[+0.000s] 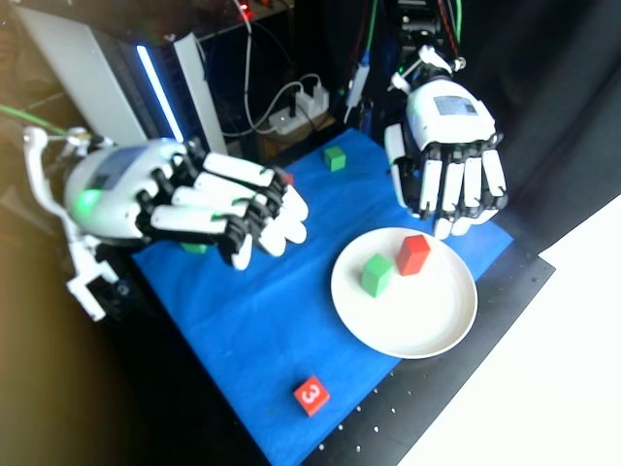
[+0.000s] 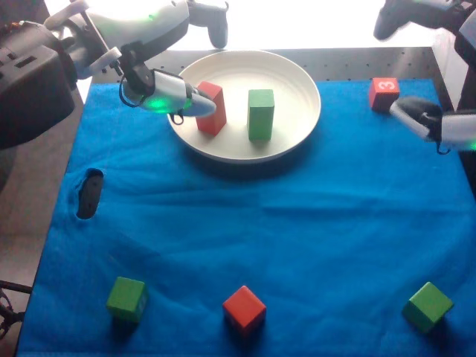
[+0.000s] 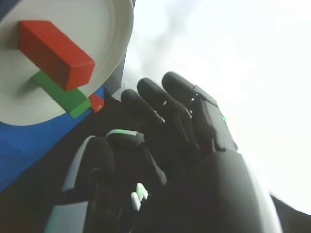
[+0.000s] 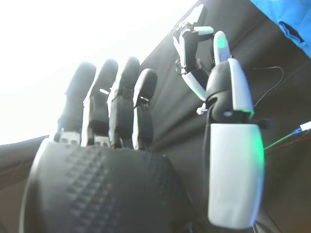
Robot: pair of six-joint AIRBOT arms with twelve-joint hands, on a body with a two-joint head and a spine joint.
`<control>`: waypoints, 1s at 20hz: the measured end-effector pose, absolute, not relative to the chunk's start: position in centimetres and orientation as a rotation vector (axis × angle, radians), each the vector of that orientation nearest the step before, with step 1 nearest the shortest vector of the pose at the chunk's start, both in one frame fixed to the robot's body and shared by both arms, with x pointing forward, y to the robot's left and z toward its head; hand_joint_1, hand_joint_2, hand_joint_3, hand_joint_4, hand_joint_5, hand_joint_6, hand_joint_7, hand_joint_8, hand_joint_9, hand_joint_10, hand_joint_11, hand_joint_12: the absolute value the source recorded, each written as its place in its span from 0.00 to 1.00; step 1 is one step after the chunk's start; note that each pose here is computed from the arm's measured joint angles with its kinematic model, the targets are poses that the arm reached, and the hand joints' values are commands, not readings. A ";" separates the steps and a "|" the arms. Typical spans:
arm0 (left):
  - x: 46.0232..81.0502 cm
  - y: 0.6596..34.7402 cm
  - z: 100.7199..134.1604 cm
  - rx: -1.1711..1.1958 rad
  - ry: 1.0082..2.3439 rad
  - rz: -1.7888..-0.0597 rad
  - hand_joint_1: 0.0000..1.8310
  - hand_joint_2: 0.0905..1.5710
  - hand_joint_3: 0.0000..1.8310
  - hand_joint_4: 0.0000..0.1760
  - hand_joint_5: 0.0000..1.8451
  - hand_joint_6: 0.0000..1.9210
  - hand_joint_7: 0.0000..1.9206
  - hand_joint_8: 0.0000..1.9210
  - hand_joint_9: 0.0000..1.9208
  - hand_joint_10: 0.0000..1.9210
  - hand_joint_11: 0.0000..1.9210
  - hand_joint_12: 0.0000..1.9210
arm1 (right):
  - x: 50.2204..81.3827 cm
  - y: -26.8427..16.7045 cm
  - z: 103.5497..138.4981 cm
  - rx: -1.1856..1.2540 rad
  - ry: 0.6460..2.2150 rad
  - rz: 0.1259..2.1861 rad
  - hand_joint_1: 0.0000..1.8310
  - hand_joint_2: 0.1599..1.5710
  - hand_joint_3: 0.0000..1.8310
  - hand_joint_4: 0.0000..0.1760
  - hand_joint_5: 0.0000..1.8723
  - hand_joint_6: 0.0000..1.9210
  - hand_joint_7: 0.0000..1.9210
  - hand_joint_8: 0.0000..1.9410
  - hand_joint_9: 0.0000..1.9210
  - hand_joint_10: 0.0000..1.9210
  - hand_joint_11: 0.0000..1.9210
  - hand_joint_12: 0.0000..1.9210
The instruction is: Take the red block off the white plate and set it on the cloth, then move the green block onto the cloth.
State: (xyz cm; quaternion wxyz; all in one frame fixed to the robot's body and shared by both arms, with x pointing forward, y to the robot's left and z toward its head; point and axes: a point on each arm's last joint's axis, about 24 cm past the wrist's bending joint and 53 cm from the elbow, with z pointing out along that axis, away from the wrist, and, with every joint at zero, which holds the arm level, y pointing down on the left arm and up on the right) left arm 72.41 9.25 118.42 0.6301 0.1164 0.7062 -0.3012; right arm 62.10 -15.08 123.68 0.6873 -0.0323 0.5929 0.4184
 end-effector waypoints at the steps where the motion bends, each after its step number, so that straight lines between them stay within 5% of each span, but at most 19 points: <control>1: 72.4 9.3 118.4 0.265 1.617 -0.690 0.48 0.60 0.00 0.13 0.20 0.06 0.17 0.02 0.07 0.17 0.00 0.54 | 62.1 -15.1 123.7 -0.072 1.327 0.937 0.59 0.36 0.34 0.00 0.25 0.60 0.26 0.67 0.22 0.80 0.22 0.99; 3: 72.3 9.1 118.4 0.267 1.618 -0.693 0.48 0.60 0.00 0.13 0.21 0.04 0.17 0.00 0.08 0.13 0.00 0.51 | 62.1 -15.1 123.7 -0.072 1.326 0.937 0.58 0.35 0.35 0.00 0.26 0.59 0.27 0.65 0.23 0.78 0.23 0.99; 5: 72.4 9.2 118.4 0.267 1.619 -0.692 0.47 0.60 0.00 0.30 0.20 0.03 0.17 0.00 0.09 0.12 0.00 0.54 | 62.1 -15.0 123.7 -0.072 1.325 0.939 0.60 0.33 0.37 0.00 0.27 0.59 0.30 0.63 0.26 0.78 0.25 0.99; 8: 73.3 9.0 117.5 0.263 1.641 -0.677 0.52 0.57 0.00 0.11 0.22 0.02 0.20 0.01 0.12 0.19 0.00 0.70 | 62.2 -15.0 123.6 -0.072 1.326 0.940 0.60 0.35 0.38 0.00 0.25 0.62 0.28 0.67 0.26 0.80 0.28 0.98; 11: 74.2 8.1 115.0 0.276 1.716 -0.660 0.59 0.54 0.00 0.05 0.24 0.01 0.23 0.01 0.14 0.30 0.01 0.76 | 62.4 -15.1 123.5 -0.073 1.327 0.934 0.61 0.40 0.32 0.00 0.23 0.62 0.26 0.69 0.23 0.81 0.22 0.99; 15: 75.3 7.6 112.7 0.272 1.790 -0.638 0.59 0.53 0.00 0.36 0.24 0.00 0.24 0.02 0.08 0.46 0.00 0.82 | 62.5 -15.1 123.4 -0.073 1.325 0.933 0.62 0.42 0.29 0.00 0.24 0.62 0.24 0.73 0.23 0.84 0.26 0.98; 16: 75.4 7.8 112.3 0.268 1.804 -0.631 0.60 0.53 0.00 0.26 0.24 0.00 0.24 0.02 0.09 0.47 0.00 0.82 | 62.5 -15.1 123.4 -0.072 1.325 0.934 0.62 0.42 0.29 0.00 0.24 0.62 0.24 0.73 0.23 0.84 0.25 0.98; 19: 75.7 8.2 112.0 0.260 1.820 -0.621 0.60 0.54 0.00 0.18 0.26 0.01 0.27 0.04 0.10 0.53 0.02 0.86 | 62.5 -15.1 123.4 -0.072 1.325 0.934 0.62 0.43 0.29 0.00 0.25 0.62 0.24 0.73 0.22 0.84 0.27 0.98; 20: 76.0 8.2 111.7 0.248 1.829 -0.620 0.61 0.57 0.00 0.05 0.31 0.02 0.24 0.25 0.14 0.56 0.04 0.87 | 62.5 -15.1 123.4 -0.073 1.325 0.934 0.61 0.43 0.30 0.00 0.26 0.62 0.25 0.73 0.25 0.83 0.30 0.97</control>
